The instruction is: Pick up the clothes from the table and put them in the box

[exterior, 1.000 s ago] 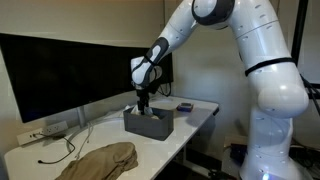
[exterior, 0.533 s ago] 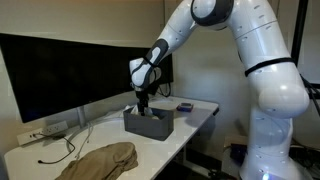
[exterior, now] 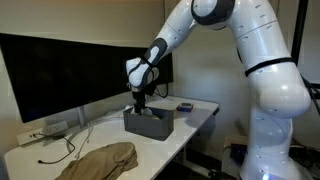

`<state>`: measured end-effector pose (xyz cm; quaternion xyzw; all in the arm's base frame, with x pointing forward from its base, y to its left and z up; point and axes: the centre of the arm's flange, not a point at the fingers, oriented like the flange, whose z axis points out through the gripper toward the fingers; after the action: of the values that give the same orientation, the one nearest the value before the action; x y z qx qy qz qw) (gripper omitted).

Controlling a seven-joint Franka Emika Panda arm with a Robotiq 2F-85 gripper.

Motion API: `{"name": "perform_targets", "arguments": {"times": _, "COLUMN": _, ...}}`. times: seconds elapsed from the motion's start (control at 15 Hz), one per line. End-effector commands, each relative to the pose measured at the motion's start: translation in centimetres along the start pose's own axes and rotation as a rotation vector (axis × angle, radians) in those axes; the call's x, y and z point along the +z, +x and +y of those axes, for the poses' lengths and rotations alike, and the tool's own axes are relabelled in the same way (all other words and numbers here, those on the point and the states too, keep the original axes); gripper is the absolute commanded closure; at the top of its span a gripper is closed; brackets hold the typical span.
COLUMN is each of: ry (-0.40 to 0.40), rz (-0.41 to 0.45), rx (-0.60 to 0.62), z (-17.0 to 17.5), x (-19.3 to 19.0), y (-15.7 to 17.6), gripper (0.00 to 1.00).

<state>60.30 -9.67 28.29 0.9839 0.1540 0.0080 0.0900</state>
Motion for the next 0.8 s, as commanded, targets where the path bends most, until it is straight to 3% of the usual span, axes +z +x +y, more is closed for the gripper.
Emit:
{"name": "perform_targets", "arguments": {"times": 0.0, "ry": -0.019, "rz": -0.023, "rx": -0.005, "z": -0.3, "x": 0.5, "y": -0.8, "gripper": 0.00}}
{"name": "perform_targets", "arguments": {"times": 0.33, "ry": -0.009, "rz": -0.096, "rx": -0.017, "z": -0.4, "x": 3.5, "y": -1.6, "gripper": 0.00}}
{"name": "perform_targets", "arguments": {"times": 0.67, "ry": -0.015, "rz": -0.118, "rx": -0.057, "z": -1.2, "x": 4.1, "y": -1.8, "gripper": 0.00}}
{"name": "perform_targets", "arguments": {"times": 0.73, "ry": -0.009, "rz": -0.116, "rx": -0.069, "z": -1.4, "x": 4.1, "y": -1.8, "gripper": 0.25}}
